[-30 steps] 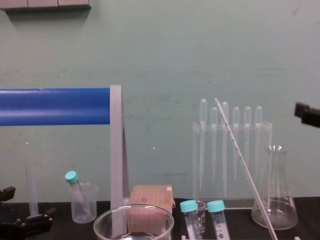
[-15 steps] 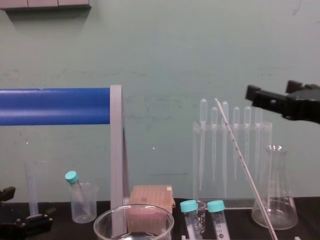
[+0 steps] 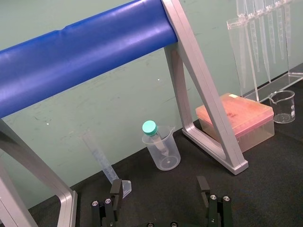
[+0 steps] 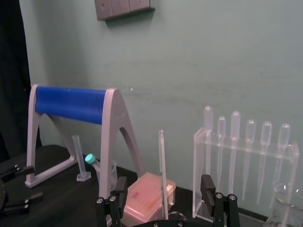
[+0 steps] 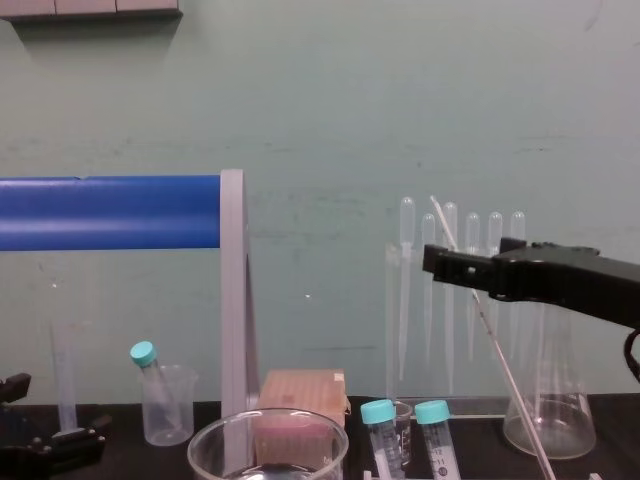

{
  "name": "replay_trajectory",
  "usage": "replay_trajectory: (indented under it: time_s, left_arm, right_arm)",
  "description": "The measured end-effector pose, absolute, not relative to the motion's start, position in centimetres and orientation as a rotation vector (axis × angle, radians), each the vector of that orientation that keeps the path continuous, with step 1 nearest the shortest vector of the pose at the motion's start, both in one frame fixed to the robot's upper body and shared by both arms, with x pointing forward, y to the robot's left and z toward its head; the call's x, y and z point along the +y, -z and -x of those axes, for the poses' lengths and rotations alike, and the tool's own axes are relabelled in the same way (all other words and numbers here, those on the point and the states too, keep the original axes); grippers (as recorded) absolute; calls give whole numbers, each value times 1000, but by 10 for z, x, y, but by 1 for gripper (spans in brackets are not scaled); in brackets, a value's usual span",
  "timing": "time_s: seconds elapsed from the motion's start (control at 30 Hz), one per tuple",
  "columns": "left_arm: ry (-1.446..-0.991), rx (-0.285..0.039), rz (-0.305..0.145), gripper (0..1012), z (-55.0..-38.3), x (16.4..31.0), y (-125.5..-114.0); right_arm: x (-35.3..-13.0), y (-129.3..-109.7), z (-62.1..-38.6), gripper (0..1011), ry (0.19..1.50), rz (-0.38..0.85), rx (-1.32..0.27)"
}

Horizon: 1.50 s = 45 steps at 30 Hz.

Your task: Hold the thermometer with one hand and immerse one end into the beaker, then reinsert it into the test tube rack.

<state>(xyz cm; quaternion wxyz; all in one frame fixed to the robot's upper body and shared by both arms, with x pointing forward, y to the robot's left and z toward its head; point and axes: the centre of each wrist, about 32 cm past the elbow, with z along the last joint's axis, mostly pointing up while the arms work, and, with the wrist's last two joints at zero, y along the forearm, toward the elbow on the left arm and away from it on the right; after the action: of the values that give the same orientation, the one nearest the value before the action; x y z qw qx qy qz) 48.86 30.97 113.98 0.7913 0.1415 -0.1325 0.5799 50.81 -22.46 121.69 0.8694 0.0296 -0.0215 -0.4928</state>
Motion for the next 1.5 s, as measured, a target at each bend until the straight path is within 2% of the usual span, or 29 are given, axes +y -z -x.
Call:
replay_trajectory:
  time_s: [0.53, 1.5]
  left_arm:
    - [-1248, -285, -304, 1008, -489, 310, -1140]
    - [-1248, -285, -304, 1008, -489, 310, -1140]
  right_arm:
    - [-222, -1225, -521, 1003, 1004, -1, 39]
    - [-222, -1221, -531, 1002, 989, 27, 76]
